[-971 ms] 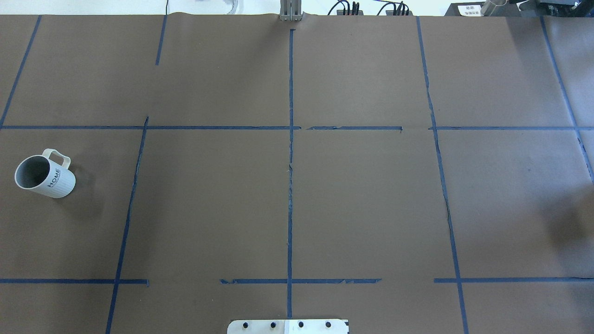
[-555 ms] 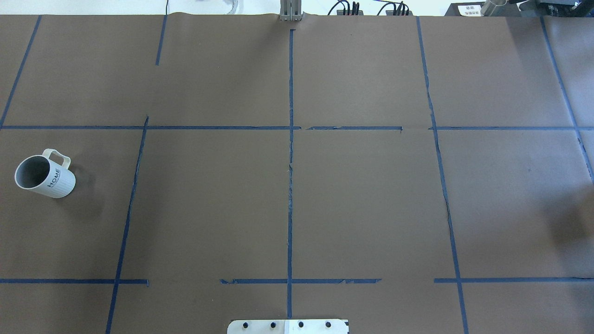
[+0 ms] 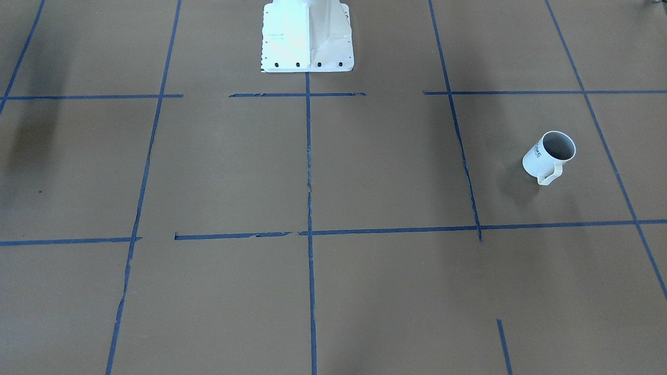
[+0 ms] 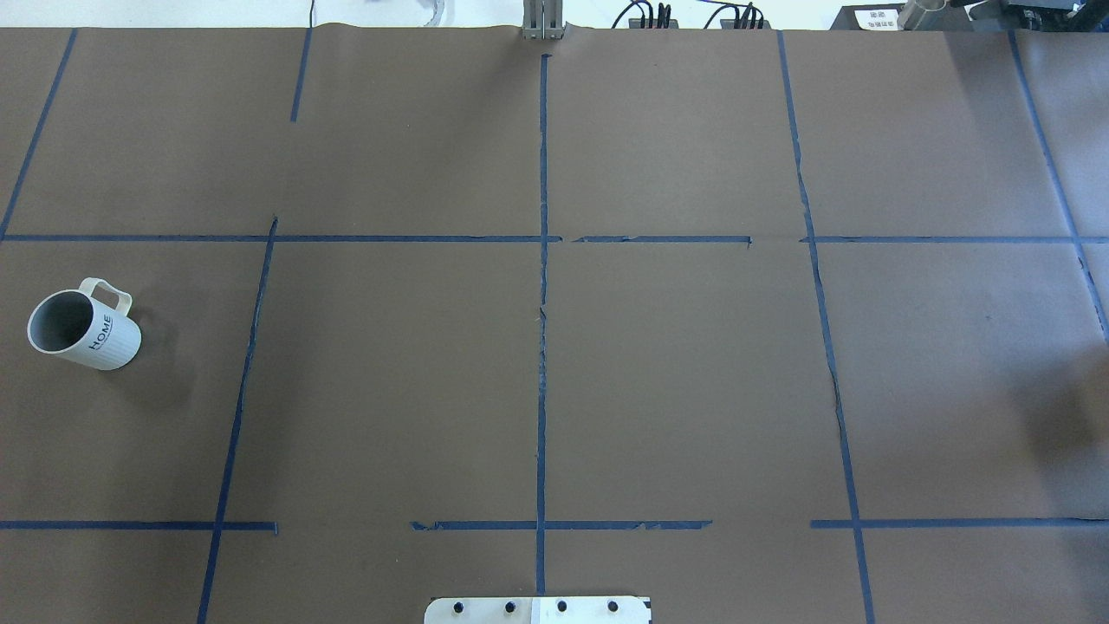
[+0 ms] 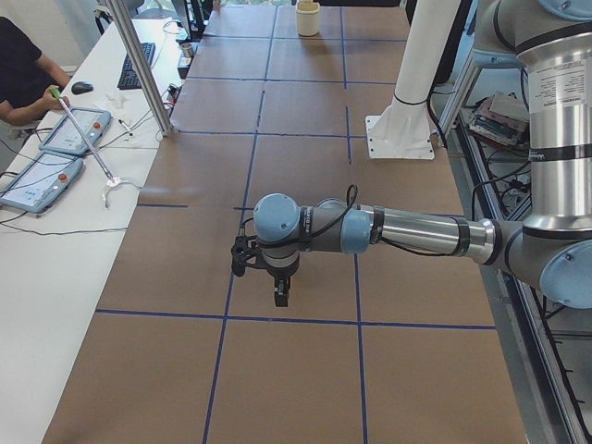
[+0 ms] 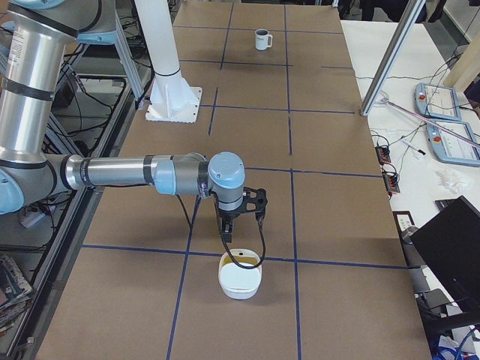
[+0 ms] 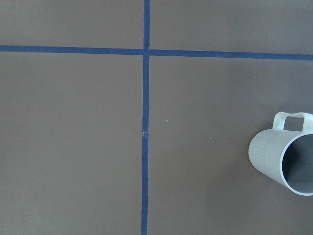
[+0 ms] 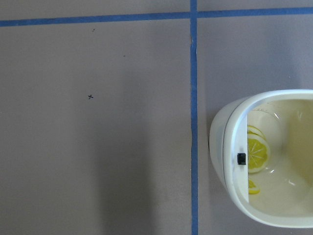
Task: Left arm hands cup to right arm to dump lemon
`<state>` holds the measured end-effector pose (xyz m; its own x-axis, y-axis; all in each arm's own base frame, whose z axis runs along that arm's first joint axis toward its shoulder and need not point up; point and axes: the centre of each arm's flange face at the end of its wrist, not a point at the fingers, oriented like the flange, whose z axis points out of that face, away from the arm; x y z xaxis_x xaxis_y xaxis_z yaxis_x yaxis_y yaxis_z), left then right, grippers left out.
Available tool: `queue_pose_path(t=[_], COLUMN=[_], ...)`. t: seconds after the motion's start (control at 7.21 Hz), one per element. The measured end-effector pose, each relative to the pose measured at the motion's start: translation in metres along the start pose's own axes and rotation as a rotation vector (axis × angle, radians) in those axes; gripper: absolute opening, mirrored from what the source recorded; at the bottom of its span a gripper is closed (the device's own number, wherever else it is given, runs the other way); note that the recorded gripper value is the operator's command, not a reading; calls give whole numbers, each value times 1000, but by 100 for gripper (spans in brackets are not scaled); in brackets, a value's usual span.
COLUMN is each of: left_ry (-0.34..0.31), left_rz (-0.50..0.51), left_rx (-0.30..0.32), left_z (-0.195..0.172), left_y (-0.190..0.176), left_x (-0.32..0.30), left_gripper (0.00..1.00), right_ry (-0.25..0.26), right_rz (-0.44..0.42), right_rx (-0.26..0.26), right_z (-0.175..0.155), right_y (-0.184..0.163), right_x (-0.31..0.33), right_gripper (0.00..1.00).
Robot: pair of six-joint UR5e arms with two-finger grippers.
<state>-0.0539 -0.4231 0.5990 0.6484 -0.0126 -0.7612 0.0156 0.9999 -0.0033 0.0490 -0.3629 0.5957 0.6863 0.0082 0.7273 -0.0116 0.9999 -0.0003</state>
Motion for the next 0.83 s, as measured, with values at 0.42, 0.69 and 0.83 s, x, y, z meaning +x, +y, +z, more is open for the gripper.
queue_pose_path(t=[0.42, 0.69, 0.83], left_ry=[1, 3, 3], left_rz=[-20, -19, -12], left_rx=[-14, -13, -8], left_z=[5, 4, 1], left_y=[24, 28, 26], left_x=[-8, -7, -3], left_gripper=[100, 100, 100], right_ry=[6, 8, 9], right_rz=[-13, -13, -15], right_rx=[12, 13, 15], right_z=[-5, -5, -6], right_y=[-5, -6, -6], right_x=[-5, -5, -6], right_gripper=[100, 100, 100])
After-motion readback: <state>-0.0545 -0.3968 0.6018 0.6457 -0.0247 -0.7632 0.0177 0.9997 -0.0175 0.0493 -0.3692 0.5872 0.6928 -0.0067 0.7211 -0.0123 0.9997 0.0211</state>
